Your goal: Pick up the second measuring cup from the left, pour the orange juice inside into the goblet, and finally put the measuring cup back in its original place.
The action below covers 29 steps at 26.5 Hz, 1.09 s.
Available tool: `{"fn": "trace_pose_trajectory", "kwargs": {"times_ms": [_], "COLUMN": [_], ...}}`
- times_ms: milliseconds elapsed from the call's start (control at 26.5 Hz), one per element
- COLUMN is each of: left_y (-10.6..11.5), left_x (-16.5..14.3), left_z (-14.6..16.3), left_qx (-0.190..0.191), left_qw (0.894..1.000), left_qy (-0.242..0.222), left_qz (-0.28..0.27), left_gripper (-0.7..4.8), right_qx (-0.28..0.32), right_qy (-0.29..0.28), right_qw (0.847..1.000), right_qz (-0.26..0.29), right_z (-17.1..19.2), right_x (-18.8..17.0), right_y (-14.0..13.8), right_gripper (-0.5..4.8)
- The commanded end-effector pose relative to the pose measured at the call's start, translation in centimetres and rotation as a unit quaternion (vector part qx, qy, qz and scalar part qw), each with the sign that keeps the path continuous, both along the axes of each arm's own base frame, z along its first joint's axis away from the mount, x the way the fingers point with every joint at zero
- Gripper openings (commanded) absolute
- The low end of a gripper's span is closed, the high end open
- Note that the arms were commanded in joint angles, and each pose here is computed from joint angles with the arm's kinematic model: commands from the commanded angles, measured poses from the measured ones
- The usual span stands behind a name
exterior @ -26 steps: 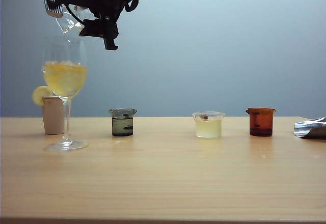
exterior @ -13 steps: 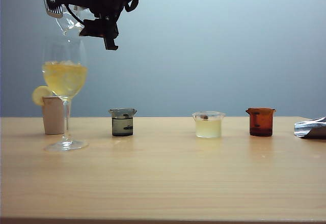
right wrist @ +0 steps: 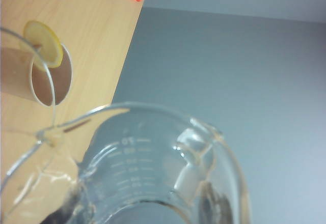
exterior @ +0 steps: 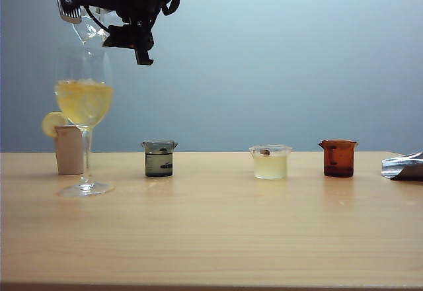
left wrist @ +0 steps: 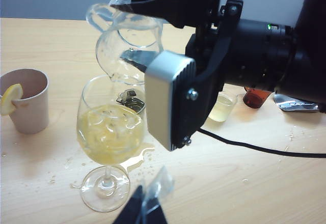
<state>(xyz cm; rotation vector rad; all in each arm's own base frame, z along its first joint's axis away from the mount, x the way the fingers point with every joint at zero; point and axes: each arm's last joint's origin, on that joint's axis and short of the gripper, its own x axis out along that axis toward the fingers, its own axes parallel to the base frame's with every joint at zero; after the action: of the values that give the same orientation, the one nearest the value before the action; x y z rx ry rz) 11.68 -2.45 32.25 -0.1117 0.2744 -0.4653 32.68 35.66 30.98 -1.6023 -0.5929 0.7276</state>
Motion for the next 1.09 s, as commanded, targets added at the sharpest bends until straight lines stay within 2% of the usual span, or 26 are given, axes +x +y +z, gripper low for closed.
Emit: {"fn": "trace_pose_trajectory", "kwargs": {"times_ms": [38, 189, 302, 415, 453, 528, 717, 868, 1057, 1095], "left_y": [0.0, 0.0, 0.0, 0.0, 0.0, 0.0, 0.0, 0.0, 0.0, 0.0], "left_x": [-0.1, -0.1, -0.1, -0.1, -0.1, -0.1, -0.1, -0.1, -0.1, -0.1], "left_z": [0.3, 0.3, 0.3, 0.3, 0.3, 0.3, 0.3, 0.3, 0.3, 0.3], "left_qx": [-0.003, -0.003, -0.003, -0.003, -0.003, -0.003, -0.003, -0.002, -0.002, -0.002], "left_qw": [1.000, 1.000, 1.000, 1.000, 1.000, 1.000, 1.000, 1.000, 1.000, 1.000], "left_qy": [-0.007, -0.007, -0.007, -0.007, -0.007, -0.007, -0.005, -0.004, -0.004, -0.004], "left_qz": [-0.001, -0.001, -0.001, -0.001, -0.001, -0.001, -0.002, -0.002, -0.001, -0.001], "left_gripper": [-0.05, -0.05, -0.05, -0.05, -0.05, -0.05, -0.05, -0.05, -0.05, -0.05], "right_qx": [0.057, 0.129, 0.187, 0.244, 0.271, 0.298, 0.360, 0.397, 0.433, 0.444], "right_qy": [0.030, 0.108, 0.173, 0.231, 0.253, 0.280, 0.318, 0.333, 0.334, 0.339], "right_qw": [0.998, 0.986, 0.967, 0.941, 0.928, 0.912, 0.877, 0.855, 0.835, 0.827], "right_qz": [-0.001, -0.013, -0.023, -0.032, -0.029, -0.015, -0.024, -0.038, -0.062, -0.069], "right_z": [0.9, 0.9, 0.9, 1.0, 1.2, 1.6, 3.1, 4.2, 5.2, 5.3], "right_x": [-0.1, -0.1, 0.0, 0.0, 0.2, 0.4, 1.4, 2.3, 3.5, 4.0], "right_y": [0.0, 0.0, -0.1, -0.2, -0.4, -0.8, -2.8, -4.7, -7.0, -7.8], "right_gripper": [-0.01, -0.01, -0.01, -0.01, -0.01, -0.01, -0.01, -0.01, -0.01, -0.01]}}
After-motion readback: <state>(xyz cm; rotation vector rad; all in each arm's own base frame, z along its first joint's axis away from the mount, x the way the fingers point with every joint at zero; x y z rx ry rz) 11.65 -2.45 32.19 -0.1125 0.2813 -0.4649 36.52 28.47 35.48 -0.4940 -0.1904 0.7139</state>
